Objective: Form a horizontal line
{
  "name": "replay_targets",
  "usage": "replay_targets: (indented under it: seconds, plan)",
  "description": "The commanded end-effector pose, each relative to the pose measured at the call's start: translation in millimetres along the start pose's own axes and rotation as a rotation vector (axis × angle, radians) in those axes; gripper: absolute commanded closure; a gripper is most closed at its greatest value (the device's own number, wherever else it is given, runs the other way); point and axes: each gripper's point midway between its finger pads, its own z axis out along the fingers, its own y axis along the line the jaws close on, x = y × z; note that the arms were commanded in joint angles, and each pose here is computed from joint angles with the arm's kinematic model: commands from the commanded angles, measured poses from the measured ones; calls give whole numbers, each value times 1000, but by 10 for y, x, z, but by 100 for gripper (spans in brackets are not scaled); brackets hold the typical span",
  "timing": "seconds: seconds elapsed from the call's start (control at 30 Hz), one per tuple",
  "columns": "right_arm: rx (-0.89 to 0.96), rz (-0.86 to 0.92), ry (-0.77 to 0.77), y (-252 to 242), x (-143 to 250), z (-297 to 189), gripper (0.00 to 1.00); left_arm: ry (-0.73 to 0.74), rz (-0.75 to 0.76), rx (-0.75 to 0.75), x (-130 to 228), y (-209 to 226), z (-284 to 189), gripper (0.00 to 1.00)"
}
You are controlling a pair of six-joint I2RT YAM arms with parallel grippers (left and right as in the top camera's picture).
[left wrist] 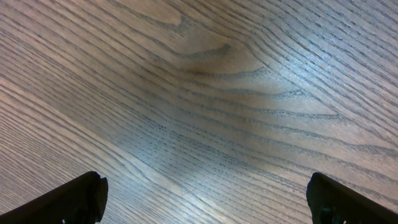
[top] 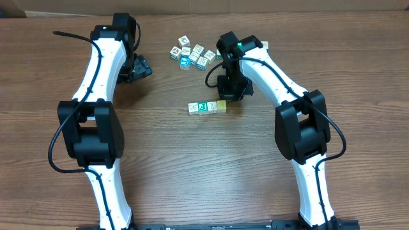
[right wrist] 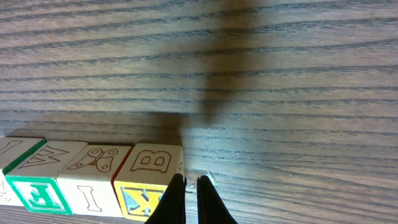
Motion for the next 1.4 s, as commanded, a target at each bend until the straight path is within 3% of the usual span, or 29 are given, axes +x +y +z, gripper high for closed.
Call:
replay_targets:
  seconds: [0.0,1.2,1.37]
  plan:
    - [-21,-19,-39,64,-16,-172,96,-39,2,14,-67,-20,-146,0]
    - [-25,-51,-51,72,-48,-174,95,-39,3,14,-65,-25,-147,0]
    - [30,-23,-72,-23,-85,-176,88,-39,3,14,-65,-23,-147,0]
